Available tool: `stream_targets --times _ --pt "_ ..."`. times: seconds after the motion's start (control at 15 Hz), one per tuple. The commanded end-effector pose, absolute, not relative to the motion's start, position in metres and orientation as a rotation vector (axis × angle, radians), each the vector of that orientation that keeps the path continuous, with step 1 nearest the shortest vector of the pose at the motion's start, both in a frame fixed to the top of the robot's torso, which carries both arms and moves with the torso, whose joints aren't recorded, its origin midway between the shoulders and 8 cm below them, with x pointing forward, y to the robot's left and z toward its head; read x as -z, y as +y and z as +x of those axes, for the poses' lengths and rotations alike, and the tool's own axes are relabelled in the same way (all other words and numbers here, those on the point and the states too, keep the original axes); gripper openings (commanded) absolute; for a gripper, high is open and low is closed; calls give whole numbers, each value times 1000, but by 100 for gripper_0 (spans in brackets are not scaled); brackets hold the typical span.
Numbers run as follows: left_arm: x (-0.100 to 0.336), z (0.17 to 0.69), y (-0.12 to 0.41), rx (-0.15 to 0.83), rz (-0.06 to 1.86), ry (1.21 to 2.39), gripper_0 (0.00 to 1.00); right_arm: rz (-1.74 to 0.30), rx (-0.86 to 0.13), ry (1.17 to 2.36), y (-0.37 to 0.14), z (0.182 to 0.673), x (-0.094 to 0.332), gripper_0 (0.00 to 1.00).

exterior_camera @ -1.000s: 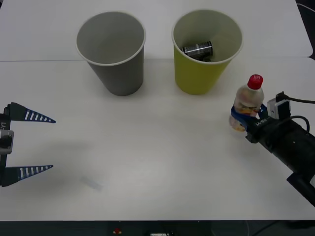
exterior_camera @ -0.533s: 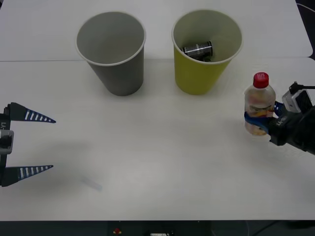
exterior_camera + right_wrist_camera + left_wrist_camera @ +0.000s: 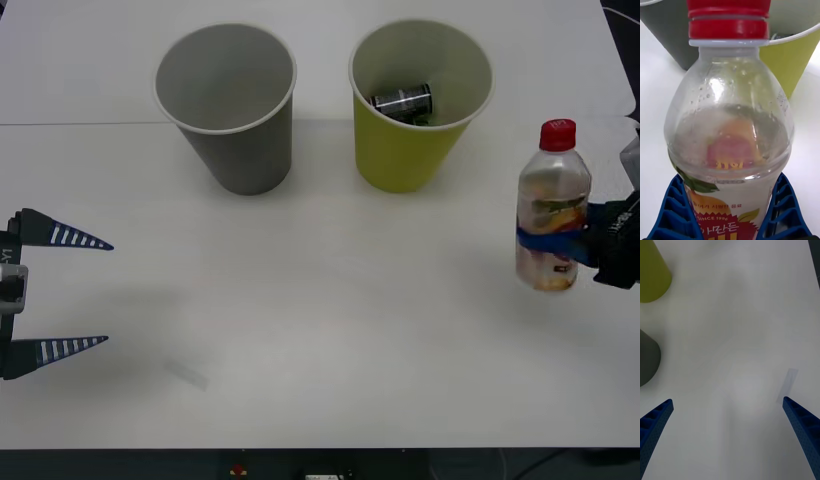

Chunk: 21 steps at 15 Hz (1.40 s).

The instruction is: Put the can into the green bin and the plastic bottle into the gray bin

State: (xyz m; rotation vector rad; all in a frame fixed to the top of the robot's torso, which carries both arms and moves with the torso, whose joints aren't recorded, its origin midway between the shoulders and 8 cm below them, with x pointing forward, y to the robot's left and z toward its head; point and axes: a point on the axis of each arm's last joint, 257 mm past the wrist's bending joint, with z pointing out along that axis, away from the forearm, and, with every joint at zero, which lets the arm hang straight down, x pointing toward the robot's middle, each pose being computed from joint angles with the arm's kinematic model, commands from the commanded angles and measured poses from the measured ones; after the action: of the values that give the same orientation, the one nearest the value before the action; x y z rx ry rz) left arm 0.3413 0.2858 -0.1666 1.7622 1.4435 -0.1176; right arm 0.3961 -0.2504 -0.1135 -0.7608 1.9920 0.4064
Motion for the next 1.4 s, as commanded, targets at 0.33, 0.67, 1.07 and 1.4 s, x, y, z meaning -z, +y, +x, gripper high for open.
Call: stream_targets --times 0.33,0.67,1.07,1.4 --pt "167 341 286 118 1762 1444 100 -813 -423 2018 -223 404 53 0" --pt "167 341 286 118 1762 1444 100 -1008 -326 1957 -198 431 -10 0" --pt "167 341 286 118 1762 1444 100 -1135 -316 1933 -140 476 -59 0" --pt "167 341 286 118 1762 1444 100 -1206 -369 1900 -52 508 -89 0"
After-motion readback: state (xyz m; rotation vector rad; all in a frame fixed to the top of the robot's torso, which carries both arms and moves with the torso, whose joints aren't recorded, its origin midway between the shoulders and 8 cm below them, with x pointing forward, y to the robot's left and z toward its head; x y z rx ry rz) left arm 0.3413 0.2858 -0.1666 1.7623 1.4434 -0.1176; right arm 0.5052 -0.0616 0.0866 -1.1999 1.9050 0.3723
